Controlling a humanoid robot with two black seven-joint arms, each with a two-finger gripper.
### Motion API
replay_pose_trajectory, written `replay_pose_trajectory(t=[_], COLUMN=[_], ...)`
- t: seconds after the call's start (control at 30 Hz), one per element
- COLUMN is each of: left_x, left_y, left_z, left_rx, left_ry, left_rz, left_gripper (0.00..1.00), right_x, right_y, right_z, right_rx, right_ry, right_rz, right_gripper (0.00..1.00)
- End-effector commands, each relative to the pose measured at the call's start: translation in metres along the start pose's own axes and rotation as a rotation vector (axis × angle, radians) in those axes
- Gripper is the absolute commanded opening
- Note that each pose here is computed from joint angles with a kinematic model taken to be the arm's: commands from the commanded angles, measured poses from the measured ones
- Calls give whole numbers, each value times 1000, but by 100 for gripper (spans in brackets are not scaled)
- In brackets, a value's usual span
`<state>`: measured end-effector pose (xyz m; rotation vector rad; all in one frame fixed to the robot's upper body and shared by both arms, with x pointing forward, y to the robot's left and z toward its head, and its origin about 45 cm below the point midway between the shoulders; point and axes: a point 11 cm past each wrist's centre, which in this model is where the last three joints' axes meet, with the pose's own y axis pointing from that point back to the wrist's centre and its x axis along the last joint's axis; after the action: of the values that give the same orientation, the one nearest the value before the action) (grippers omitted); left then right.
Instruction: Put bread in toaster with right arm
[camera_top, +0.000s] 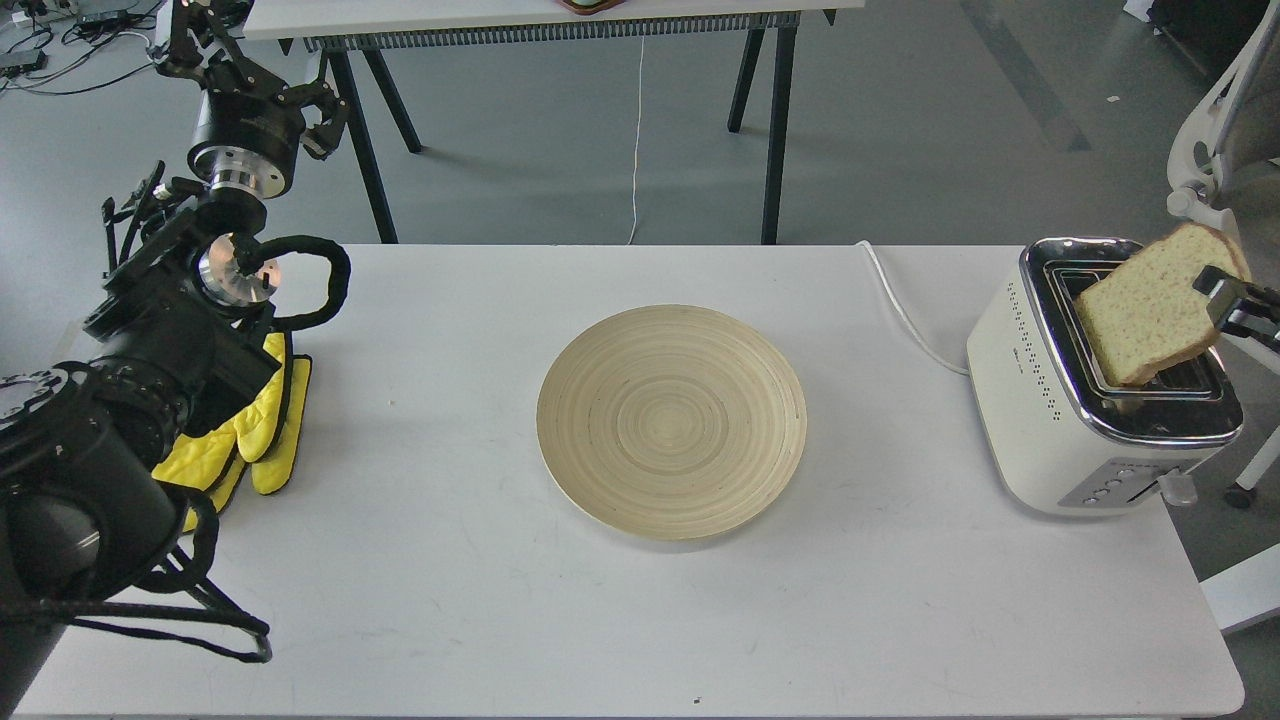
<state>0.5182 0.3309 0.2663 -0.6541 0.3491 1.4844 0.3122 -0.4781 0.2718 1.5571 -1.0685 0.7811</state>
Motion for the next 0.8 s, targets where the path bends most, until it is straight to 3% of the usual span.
replay_pose_trajectory(t=[0.0, 0.13, 0.27, 0.47, 0.63, 0.77], left_x=[0, 0, 0, 0, 0, 0], left_y=[0, 0, 0, 0, 0, 0], left_z=[0, 0, -1, -1, -1, -1], left_rx=[0, 0, 1, 1, 1, 1], left_ry=[0, 0, 1, 1, 1, 1], left_rz=[0, 0, 0, 0, 0, 0], left_gripper=[100, 100, 100, 100, 100, 100], right_x=[-4, -3, 0, 24, 58, 62], right_y=[0, -3, -9, -18, -39, -55], right_z=[1, -3, -17, -34, -68, -94], right_rx=[-2, 11, 48, 78, 161, 218], right_ry=[-3, -14, -55, -212, -513, -794], right_rz=[-8, 23, 59, 140, 251, 252], right_gripper=[18, 65, 89, 96, 99, 100])
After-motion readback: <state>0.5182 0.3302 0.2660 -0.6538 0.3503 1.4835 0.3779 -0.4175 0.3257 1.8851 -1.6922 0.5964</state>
